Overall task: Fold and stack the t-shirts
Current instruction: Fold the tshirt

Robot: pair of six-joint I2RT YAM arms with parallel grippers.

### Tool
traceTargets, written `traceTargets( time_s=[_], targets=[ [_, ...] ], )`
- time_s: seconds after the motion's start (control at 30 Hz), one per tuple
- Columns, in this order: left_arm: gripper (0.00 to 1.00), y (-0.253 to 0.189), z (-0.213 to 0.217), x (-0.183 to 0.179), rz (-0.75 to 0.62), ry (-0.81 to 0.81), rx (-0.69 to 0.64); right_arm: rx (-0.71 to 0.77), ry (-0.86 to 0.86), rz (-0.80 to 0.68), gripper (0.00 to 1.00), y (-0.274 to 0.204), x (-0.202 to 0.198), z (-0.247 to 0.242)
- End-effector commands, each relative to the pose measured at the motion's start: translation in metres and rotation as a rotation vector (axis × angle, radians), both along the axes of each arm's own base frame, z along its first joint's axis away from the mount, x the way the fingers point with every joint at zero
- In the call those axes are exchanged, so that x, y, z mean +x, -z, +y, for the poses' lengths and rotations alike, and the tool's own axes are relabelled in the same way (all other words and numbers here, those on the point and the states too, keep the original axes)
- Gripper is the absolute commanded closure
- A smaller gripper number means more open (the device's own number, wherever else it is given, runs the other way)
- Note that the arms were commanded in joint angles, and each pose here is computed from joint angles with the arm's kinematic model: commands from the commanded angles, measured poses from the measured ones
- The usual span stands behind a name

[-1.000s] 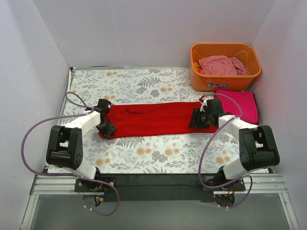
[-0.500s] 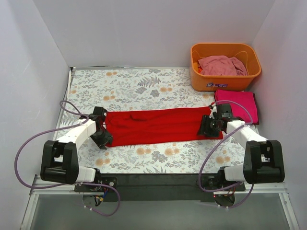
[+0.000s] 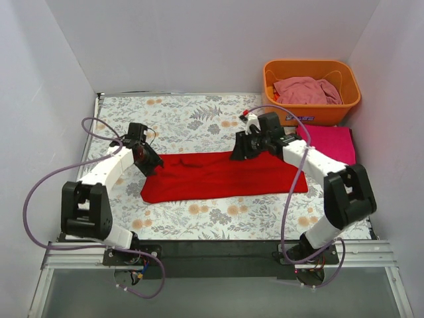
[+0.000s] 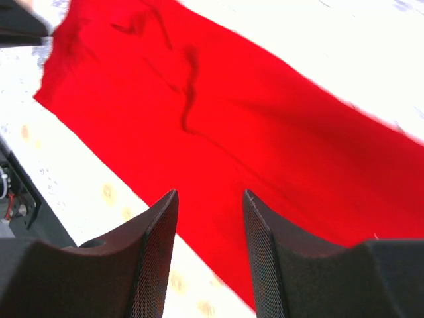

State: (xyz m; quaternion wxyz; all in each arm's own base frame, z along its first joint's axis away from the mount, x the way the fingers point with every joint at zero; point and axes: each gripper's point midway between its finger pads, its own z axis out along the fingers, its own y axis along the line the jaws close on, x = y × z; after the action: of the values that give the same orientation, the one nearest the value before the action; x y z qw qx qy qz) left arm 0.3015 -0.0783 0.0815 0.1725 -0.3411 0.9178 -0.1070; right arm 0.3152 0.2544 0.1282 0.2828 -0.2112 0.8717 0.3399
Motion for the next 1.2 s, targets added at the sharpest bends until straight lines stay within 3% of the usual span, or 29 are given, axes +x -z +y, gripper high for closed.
traceTargets(
  time_s=[0.0,0.37,0.93,1.1,1.17],
  targets=[
    [0.64,-0.012,-0.017,0.037,-0.064,0.000,-0.085,0.102,-0.122,-0.064,0.50,-0.017,0.012,0.047],
    [0.67,0.034,-0.025,0.072,0.029,-0.002,-0.082,0.197,-0.241,-0.019,0.51,0.014,0.045,0.126],
    [0.64,0.035,-0.032,0.073,0.029,0.000,-0.125,0.252,-0.339,0.081,0.57,0.048,0.038,0.162],
    [0.64,0.033,-0.034,0.073,0.027,-0.005,-0.135,0.253,-0.337,0.075,0.65,0.048,0.038,0.162],
    [0.64,0.033,-0.035,0.073,0.027,-0.006,-0.142,0.248,-0.332,0.072,0.77,0.049,0.039,0.161]
  ],
)
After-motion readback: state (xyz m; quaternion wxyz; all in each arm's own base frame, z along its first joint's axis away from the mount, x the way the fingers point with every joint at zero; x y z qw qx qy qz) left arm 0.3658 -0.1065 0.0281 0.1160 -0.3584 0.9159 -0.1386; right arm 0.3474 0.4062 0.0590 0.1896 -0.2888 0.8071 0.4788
